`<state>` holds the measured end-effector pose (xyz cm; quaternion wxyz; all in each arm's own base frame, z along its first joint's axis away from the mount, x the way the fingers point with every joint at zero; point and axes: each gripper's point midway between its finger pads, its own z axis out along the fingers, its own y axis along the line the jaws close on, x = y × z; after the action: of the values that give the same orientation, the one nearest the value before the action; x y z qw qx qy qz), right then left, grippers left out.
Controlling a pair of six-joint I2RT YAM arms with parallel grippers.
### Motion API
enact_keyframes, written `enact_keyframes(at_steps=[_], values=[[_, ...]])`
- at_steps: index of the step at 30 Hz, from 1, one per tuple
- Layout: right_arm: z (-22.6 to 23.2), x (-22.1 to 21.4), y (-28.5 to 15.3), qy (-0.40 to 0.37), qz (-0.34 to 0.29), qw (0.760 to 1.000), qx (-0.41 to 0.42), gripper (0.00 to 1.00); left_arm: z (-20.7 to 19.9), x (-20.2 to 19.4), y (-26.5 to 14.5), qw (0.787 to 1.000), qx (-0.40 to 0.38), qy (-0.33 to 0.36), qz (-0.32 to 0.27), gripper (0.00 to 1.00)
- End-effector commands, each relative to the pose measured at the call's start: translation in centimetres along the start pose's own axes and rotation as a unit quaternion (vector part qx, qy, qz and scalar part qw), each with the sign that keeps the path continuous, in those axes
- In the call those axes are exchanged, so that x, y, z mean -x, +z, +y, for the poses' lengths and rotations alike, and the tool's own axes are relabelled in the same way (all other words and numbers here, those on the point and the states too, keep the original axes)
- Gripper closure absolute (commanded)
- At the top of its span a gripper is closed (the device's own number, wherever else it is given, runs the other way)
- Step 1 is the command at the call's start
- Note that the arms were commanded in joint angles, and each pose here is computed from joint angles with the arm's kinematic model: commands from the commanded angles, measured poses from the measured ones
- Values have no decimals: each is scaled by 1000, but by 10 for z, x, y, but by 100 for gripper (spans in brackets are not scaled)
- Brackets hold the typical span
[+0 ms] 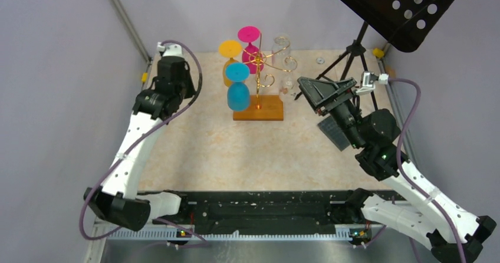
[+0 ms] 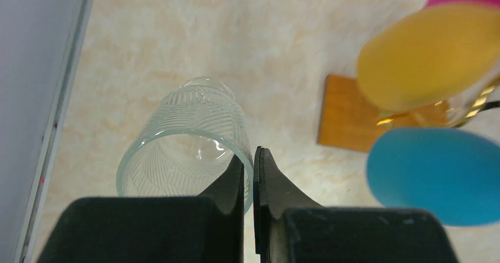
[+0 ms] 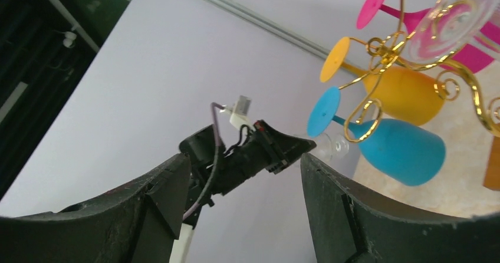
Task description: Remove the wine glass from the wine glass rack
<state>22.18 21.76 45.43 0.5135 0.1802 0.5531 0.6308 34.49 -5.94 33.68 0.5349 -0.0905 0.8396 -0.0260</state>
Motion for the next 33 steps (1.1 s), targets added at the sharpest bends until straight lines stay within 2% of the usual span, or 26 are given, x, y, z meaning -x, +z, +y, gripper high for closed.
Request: enact_keyframes(at_steps=[1,4,9,19,27,33], values=[[-24,3,-6,-42,-6,998,-45,30,18,-43,29,997,47,18,56,100],[-28,3,-10,-48,-7,998,-51,31,20,-75,55,993,39,21,110,100],[-37,7,-18,-52,-18,996,-64,30,55,-107,86,981,93,13,171,100],[-44,15,-24,-67,-36,994,-80,31,113,-117,130,966,141,-66,206,100],[-44,19,-25,-74,-43,993,-85,31,104,-129,164,959,97,-99,246,100],[-45,23,-27,-76,-52,992,-89,31,101,-129,177,961,87,-102,244,100]])
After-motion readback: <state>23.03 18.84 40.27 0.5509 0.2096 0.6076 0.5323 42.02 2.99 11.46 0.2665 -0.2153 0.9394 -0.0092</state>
